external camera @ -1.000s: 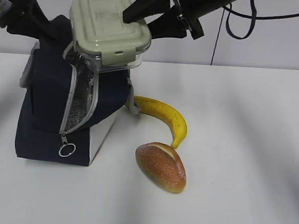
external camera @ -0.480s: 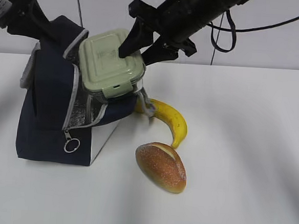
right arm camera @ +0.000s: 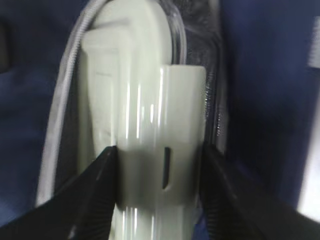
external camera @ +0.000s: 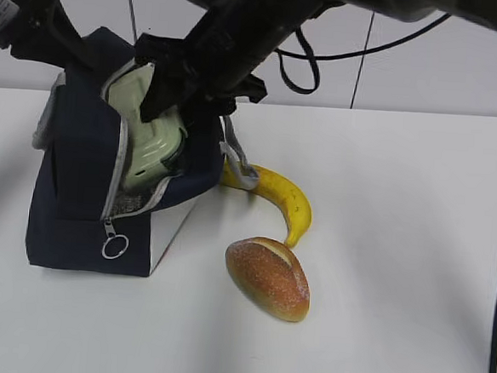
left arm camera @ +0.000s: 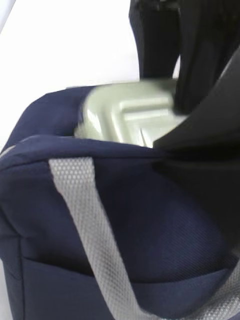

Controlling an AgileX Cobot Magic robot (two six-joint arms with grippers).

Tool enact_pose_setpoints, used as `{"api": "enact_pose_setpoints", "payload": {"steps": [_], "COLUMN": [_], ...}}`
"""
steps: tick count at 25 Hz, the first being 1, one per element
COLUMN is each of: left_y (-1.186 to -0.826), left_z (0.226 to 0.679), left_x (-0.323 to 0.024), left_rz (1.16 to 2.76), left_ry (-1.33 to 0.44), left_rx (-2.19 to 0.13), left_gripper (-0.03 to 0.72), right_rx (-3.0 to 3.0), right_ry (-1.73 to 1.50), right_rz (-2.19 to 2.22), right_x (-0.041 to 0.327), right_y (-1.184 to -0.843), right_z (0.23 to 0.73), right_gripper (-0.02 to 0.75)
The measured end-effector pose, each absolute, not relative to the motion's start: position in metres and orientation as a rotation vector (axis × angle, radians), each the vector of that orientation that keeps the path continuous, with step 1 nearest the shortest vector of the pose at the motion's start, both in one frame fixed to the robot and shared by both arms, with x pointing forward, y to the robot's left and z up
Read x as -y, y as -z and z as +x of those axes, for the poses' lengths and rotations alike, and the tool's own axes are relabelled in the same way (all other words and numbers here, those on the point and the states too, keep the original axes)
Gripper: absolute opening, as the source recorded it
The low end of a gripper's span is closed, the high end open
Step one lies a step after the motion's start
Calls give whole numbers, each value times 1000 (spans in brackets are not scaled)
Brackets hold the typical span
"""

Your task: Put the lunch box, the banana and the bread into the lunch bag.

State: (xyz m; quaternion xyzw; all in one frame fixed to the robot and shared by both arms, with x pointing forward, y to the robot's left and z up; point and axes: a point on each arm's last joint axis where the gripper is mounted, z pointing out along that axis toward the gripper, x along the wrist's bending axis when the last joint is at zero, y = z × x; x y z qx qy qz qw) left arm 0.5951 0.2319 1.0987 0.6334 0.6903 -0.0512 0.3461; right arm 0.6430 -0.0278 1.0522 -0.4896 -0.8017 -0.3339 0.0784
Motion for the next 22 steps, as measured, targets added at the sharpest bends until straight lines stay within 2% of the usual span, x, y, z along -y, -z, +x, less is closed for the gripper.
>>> {"api": "enact_pose_setpoints", "payload": {"steps": [7, 22], "left_y": [-1098, -1094], "left_z": [595, 596], "left_x": [-233, -241], "left_rz": [1653, 1729], "left_ry": [126, 13], "left_rx": [-1795, -1810], "left_gripper": [-3, -3], "right_rx": [2416, 2279], "right_ry": [990, 1011], "right_rz": [-1473, -1499], "right_x": [0, -35], "right_y": [-1039, -977], "right_z": [649, 658], "right_gripper": [349, 349]}}
